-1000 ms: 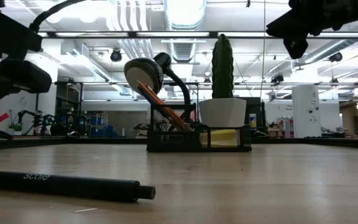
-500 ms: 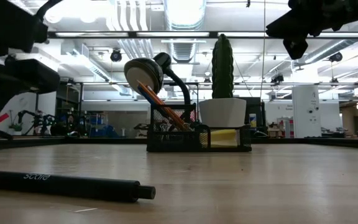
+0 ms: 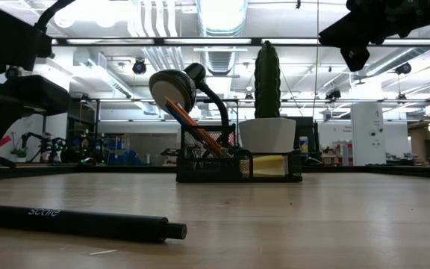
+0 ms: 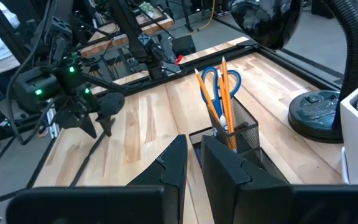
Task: Pick and place office supplies into organizer
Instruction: Put the left black pen into the black desk organizer
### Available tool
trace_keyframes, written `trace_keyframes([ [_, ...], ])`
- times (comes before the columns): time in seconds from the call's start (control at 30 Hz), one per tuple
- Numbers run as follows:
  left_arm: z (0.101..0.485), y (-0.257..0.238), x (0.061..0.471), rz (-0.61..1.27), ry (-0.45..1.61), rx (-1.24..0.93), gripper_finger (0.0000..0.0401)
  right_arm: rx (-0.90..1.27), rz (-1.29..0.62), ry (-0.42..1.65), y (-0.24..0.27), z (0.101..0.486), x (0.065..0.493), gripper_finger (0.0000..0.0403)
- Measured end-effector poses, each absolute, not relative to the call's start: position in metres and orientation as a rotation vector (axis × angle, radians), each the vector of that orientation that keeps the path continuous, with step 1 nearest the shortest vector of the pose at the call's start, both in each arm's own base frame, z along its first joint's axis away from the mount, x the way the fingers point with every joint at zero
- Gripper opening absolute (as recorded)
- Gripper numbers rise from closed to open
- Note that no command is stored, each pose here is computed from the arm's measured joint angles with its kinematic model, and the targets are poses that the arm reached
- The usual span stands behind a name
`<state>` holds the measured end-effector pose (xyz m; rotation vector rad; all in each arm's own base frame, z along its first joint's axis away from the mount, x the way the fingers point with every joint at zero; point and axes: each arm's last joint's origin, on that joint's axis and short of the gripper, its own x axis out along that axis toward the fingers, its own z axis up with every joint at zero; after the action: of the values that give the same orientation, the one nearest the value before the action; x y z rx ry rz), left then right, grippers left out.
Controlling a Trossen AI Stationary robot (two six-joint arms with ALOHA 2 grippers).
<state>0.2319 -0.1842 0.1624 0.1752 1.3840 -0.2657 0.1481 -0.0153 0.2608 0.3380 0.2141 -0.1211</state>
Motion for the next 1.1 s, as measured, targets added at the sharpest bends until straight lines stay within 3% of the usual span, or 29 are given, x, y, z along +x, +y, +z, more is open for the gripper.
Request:
trace_keyframes([
  [0.7, 0.150, -0.191, 0.233, -0.286, 1.422, 0.176, 0.0195, 0.335, -0.120, 0.214, -0.015, 0.261, 0.148, 0.0038],
  [0.83, 0.150, -0.191, 0.233, -0.292, 1.421, 0.172, 0.0168, 0.335, -0.120, 0.214, -0.015, 0.261, 0.148, 0.0038],
  [1.1, 0.150, -0.192, 0.233, -0.304, 1.421, 0.163, 0.0072, 0.335, -0.120, 0.213, -0.015, 0.261, 0.148, 0.0038],
])
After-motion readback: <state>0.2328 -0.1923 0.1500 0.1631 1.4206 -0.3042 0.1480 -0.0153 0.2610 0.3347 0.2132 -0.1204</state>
